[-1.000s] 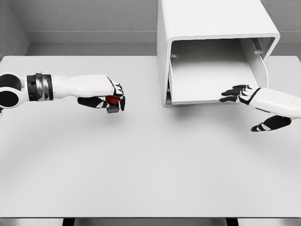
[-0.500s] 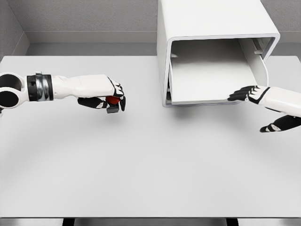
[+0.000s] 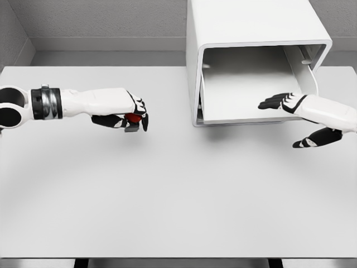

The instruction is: Slide open multi-storey tabletop storage cabinets and put open load switch and slide close multi-storey tabletop storage cabinets

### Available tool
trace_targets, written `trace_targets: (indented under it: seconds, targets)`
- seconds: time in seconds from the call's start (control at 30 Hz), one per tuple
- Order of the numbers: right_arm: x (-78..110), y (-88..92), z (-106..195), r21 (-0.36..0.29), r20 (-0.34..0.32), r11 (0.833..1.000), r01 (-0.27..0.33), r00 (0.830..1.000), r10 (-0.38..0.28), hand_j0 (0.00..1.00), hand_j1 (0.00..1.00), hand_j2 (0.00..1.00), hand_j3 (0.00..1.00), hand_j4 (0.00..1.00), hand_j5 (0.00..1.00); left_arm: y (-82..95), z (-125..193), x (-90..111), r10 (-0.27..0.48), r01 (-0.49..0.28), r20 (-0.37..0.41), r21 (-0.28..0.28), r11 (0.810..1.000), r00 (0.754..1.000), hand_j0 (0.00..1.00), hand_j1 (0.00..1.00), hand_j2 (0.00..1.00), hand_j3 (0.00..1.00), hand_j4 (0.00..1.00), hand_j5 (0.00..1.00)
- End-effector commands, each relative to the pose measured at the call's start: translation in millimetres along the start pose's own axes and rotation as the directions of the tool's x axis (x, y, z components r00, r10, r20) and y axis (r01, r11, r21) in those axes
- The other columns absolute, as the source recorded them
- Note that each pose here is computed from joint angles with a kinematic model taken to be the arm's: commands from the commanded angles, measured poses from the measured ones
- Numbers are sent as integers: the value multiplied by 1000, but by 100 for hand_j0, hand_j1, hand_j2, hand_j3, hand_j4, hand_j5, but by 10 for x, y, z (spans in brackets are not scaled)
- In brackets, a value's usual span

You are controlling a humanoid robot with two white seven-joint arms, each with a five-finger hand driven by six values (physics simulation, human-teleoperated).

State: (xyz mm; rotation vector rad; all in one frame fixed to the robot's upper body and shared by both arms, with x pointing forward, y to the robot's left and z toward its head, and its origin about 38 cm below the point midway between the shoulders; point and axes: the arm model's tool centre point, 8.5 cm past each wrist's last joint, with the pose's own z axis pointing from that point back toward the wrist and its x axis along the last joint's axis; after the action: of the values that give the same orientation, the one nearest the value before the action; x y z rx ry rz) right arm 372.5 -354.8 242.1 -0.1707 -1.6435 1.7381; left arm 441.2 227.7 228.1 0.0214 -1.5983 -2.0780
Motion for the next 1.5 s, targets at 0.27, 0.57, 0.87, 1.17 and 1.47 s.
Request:
trace_targets:
  seconds: [0.27,0.57,0.87,1.17,1.47]
  targets:
    - [-68,164,-56,21,-12,1000,19,1000,-18,100,100,100,100,100,100,9,-10,4,5,-5,2,6,1000,1000,47,47,47,47,47,47]
    - [-69,272,-56,71,-13,997,33,999,-32,100,100,100,100,100,100,12,-25,13,4,-4,7,6,1000,1000,47,47,47,47,47,47]
    - [22,223,85,107,-17,994,6,1000,-4,100,100,100,100,100,100,26,-25,18,3,-3,8,9,1000,1000,48,48,48,48,48,48]
    - [17,211,249,132,-49,991,6,999,0,100,100,100,100,100,100,114,-26,82,-14,13,26,24,1000,1000,48,48,48,48,48,48]
    - [50,124,403,141,-73,990,-3,997,13,100,100,100,100,100,100,622,-13,234,-125,122,48,69,990,991,48,48,48,48,48,48]
